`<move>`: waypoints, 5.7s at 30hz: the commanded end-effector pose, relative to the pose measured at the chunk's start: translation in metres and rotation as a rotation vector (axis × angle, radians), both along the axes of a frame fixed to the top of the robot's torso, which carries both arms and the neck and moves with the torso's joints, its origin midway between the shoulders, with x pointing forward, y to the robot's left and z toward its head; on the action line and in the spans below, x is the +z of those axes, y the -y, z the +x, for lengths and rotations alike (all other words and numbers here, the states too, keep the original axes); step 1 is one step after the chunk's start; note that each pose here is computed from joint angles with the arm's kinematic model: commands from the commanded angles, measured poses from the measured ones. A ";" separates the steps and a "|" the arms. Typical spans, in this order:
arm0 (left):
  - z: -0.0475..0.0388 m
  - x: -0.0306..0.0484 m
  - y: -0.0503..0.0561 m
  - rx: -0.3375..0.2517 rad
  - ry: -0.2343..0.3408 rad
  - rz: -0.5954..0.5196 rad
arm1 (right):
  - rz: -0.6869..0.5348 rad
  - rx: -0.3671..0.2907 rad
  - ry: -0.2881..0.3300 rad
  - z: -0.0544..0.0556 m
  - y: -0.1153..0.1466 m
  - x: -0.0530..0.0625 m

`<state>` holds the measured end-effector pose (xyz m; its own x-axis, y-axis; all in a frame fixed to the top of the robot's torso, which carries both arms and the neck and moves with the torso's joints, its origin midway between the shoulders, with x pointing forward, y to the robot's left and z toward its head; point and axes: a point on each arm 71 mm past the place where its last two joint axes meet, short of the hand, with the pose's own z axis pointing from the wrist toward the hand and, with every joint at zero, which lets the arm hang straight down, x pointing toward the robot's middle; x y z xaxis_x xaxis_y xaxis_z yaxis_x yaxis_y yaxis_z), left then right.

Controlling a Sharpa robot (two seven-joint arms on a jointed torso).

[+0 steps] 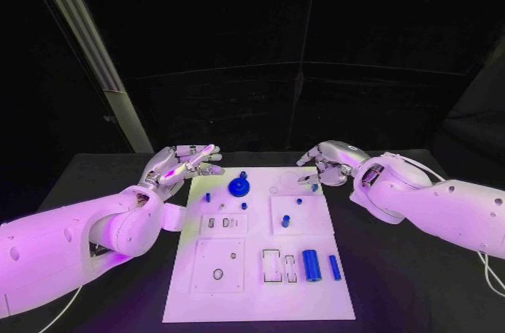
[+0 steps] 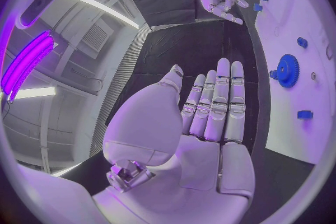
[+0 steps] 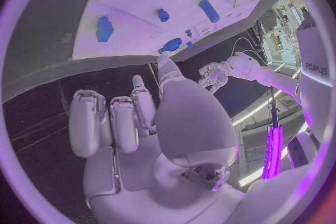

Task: Assemble the parts on the task board

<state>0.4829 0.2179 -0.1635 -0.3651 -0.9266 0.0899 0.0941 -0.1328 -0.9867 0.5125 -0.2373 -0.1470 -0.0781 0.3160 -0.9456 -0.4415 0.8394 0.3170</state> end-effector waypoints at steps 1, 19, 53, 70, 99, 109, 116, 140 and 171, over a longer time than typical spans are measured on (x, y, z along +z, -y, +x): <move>0.0008 0.0010 0.002 -0.012 0.008 -0.006 | 0.056 0.026 -0.003 0.002 0.011 0.001; 0.0069 -0.0023 0.000 -0.007 0.001 0.000 | 0.005 -0.015 -0.063 0.004 0.038 -0.037; 0.0086 -0.0040 -0.003 -0.003 -0.007 0.006 | 0.016 -0.024 -0.103 0.012 0.035 -0.051; 0.0084 -0.0042 -0.002 -0.004 -0.010 0.007 | 0.015 -0.020 -0.107 0.013 0.033 -0.051; 0.0079 -0.0029 -0.008 0.006 -0.011 0.011 | 0.185 -0.084 -0.135 -0.017 -0.032 -0.026; 0.0126 -0.0002 -0.011 0.021 -0.008 0.007 | 0.146 0.019 -0.119 -0.025 -0.111 -0.024; 0.0157 0.0023 -0.012 0.037 -0.029 -0.021 | 0.095 0.092 -0.147 -0.033 -0.147 -0.038; 0.0186 0.0059 -0.008 0.037 -0.028 -0.034 | -0.017 0.204 -0.161 -0.051 -0.187 -0.061; 0.0190 0.0056 -0.008 0.035 -0.030 -0.034 | -0.120 0.195 -0.160 -0.052 -0.187 -0.066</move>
